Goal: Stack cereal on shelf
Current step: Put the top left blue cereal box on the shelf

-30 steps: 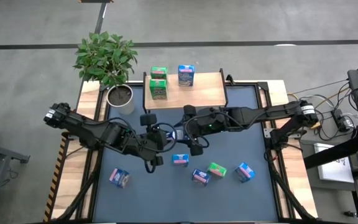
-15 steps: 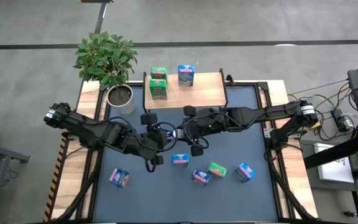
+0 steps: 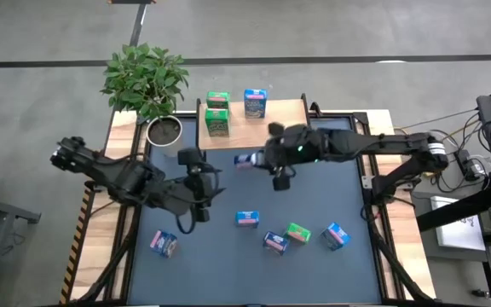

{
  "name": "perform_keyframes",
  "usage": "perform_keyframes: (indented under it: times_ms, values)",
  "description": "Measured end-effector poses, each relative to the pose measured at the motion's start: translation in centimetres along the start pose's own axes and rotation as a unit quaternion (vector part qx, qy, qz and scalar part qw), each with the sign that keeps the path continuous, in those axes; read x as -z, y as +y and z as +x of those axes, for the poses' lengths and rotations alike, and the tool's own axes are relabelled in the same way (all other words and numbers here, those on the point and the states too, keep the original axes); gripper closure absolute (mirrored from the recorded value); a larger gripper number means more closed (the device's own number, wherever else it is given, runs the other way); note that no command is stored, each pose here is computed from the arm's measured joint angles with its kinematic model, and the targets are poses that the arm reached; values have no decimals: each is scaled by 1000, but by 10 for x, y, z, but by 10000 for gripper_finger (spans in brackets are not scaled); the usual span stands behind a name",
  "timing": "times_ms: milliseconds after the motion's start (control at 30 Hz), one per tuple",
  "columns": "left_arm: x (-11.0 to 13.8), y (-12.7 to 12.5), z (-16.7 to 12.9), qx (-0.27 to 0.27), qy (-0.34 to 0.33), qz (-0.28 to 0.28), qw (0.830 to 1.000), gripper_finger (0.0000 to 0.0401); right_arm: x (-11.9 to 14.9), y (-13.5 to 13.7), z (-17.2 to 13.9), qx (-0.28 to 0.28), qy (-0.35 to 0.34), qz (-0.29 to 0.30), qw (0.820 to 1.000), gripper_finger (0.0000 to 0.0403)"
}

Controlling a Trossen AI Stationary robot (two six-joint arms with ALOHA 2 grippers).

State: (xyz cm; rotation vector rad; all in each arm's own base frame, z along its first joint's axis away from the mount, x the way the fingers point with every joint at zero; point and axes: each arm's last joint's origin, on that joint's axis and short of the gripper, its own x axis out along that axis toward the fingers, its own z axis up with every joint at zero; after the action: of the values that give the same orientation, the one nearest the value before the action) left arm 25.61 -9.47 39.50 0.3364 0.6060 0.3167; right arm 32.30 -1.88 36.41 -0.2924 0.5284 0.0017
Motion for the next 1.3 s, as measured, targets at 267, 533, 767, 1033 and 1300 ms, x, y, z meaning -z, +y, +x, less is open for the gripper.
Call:
perform_keyframes:
  times_ms: [267,533,767,1033,1300]
  values:
    - [17,-17,-2,22,-12,-6,1000,194,67,-53,-32,131,-51,56,988,262]
    - [24,-27,6,26,-23,-15,999,194,152,-83,-40,250,-124,161,947,262]
    - [30,-32,11,27,-39,4,999,194,176,-80,-33,262,-163,171,936,262]
    - [47,-36,18,30,-68,-18,997,194,178,-79,-31,261,-158,170,937,256]
    - [60,-40,24,32,-91,-40,995,194,183,-77,-29,257,-133,181,940,207]
